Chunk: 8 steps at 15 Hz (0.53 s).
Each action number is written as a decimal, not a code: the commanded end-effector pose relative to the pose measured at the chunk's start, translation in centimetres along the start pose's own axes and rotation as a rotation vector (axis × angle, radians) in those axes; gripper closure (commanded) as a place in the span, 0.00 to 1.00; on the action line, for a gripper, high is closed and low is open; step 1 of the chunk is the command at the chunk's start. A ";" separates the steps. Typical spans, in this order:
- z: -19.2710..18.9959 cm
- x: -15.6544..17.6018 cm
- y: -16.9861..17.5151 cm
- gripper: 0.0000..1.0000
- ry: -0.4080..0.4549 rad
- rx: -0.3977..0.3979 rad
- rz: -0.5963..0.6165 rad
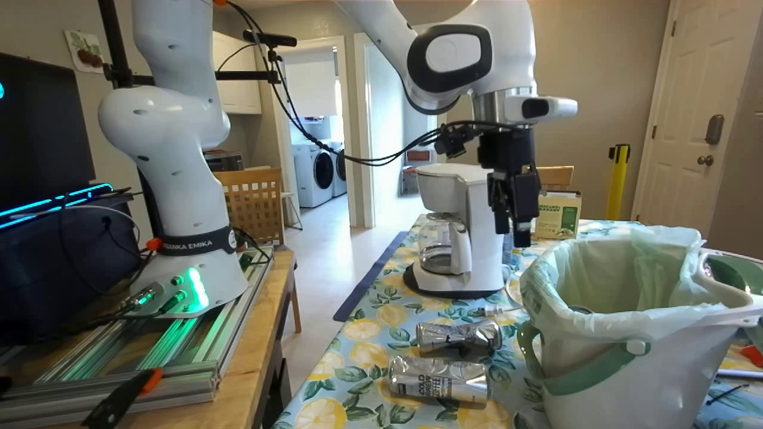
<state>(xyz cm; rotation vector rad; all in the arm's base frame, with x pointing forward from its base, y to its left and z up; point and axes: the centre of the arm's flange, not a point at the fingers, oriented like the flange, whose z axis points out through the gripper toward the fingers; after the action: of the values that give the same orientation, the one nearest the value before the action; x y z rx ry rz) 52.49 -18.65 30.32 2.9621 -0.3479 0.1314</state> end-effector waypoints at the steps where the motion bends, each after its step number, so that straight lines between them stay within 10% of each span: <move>1: -3.0 2.0 3.1 0.00 0.122 -0.024 0.033; 8: -1.1 6.2 6.3 0.00 0.234 -0.049 0.018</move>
<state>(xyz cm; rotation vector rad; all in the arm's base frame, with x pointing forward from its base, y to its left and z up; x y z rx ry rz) 54.71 -24.21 34.80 2.8696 -0.3904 0.4282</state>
